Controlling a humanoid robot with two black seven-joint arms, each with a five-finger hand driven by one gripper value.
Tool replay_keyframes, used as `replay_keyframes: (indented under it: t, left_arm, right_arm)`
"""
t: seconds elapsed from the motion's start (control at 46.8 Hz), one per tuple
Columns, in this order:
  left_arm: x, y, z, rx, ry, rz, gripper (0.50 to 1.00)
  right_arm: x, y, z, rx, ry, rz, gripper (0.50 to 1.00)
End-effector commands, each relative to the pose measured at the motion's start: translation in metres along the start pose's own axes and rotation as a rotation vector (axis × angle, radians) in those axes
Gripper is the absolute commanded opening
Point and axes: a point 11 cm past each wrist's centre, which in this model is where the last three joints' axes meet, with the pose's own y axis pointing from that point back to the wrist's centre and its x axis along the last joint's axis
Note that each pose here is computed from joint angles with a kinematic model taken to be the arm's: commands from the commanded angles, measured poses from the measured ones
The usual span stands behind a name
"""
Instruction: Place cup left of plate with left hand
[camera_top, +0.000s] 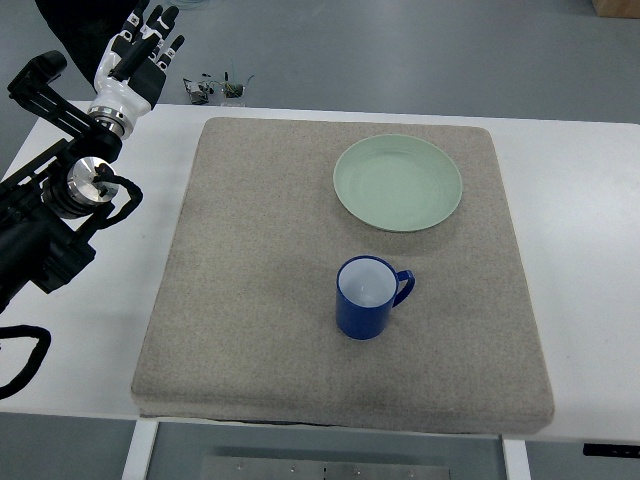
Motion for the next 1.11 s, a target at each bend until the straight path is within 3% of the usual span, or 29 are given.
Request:
replay_keyframes:
  t: [0.0,0.811,1.089]
  left_arm:
    - [0.0,0.0,0.0,0.0,0.0,0.0,0.996]
    - [0.005,0.004,-0.006,0.013,0.0,0.009,0.996]
    - [-0.005,0.0,-0.003,0.012,0.001,-0.015,0.994]
  right_arm:
    - [0.0,0.0,0.0,0.0,0.0,-0.001,0.934]
    - [0.0,0.0,0.0,0.0,0.0,0.001,0.934]
    - [0.0,0.0,-0.001,0.001,0.0,-0.001,0.934]
